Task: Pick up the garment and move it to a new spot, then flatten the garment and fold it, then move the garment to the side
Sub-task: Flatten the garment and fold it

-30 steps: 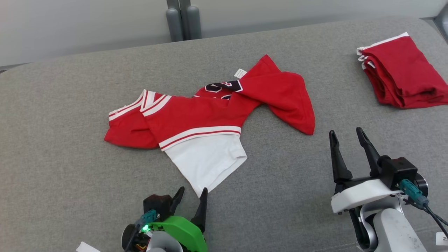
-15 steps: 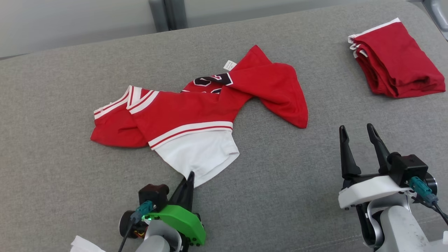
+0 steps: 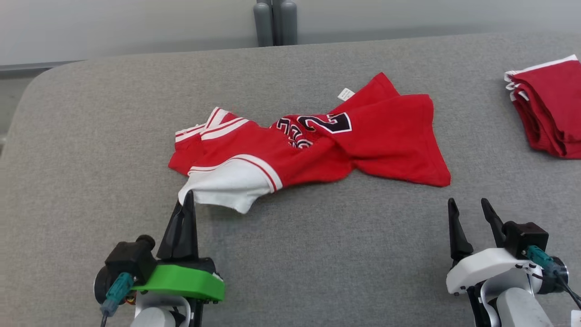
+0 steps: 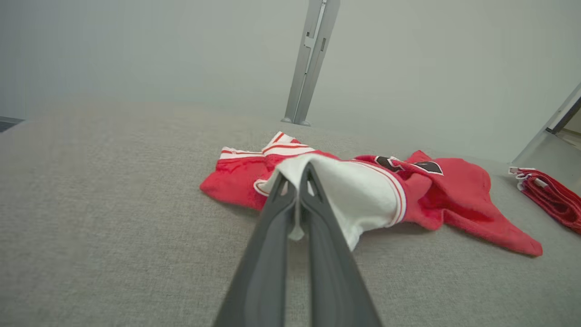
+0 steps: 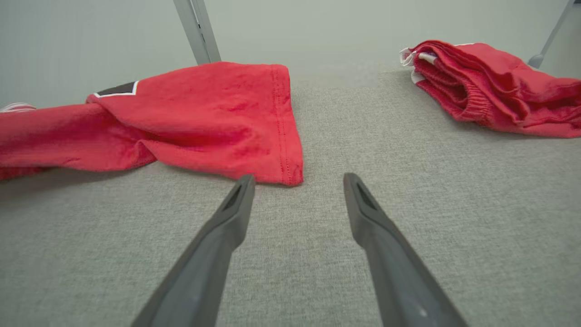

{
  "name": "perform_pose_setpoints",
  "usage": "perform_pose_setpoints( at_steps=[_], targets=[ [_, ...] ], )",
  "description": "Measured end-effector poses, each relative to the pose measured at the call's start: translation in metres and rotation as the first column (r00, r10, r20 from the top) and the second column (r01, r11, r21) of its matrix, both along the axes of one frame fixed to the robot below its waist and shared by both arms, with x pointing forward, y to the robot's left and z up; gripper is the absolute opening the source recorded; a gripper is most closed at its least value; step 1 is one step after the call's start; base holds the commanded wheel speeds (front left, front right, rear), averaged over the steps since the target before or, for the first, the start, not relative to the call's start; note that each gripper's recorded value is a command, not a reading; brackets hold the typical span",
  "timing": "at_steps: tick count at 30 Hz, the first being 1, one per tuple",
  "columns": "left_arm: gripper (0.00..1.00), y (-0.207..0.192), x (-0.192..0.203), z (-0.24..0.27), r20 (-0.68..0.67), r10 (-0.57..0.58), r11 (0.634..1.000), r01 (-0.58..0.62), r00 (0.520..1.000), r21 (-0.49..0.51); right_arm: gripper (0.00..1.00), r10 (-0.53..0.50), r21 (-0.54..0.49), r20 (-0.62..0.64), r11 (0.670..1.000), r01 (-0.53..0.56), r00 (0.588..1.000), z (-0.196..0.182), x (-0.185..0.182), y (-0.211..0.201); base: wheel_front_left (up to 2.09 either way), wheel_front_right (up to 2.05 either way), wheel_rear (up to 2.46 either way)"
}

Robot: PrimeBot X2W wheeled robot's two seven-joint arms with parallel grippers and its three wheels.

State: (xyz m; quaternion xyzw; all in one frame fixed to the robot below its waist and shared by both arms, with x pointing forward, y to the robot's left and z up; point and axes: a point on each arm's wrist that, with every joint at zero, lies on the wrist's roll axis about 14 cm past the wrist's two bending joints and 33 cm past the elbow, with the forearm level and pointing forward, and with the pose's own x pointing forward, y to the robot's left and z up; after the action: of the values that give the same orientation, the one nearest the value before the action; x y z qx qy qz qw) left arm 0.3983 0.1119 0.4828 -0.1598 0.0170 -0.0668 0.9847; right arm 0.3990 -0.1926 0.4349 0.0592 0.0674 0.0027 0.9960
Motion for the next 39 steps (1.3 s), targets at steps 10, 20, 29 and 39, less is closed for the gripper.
perform_pose_setpoints(
  at_steps=[10,20,29,39],
  targets=[
    [0.00,0.047,-0.024,0.025,0.074,0.139,0.989,-0.141,0.988,0.031,1.00,0.035,0.000,-0.072,0.999,-0.035,0.997,-0.021,0.014,0.015,0.00,0.00,0.00],
    [0.00,0.059,-0.034,0.008,0.016,0.180,0.983,-0.181,0.983,0.028,1.00,0.115,-0.022,-0.182,0.992,-0.121,0.976,-0.041,0.026,0.040,0.00,0.00,0.00],
    [0.00,0.065,-0.037,-0.002,-0.011,0.201,0.979,-0.200,0.980,0.024,0.89,0.159,-0.022,-0.257,0.985,-0.170,0.953,-0.053,0.025,0.053,0.00,0.00,0.00],
    [0.00,0.064,-0.038,-0.004,-0.011,0.192,0.981,-0.192,0.981,0.026,0.00,0.182,0.012,-0.245,0.983,-0.184,0.952,-0.046,0.028,0.063,0.00,0.00,0.00]
  ],
)
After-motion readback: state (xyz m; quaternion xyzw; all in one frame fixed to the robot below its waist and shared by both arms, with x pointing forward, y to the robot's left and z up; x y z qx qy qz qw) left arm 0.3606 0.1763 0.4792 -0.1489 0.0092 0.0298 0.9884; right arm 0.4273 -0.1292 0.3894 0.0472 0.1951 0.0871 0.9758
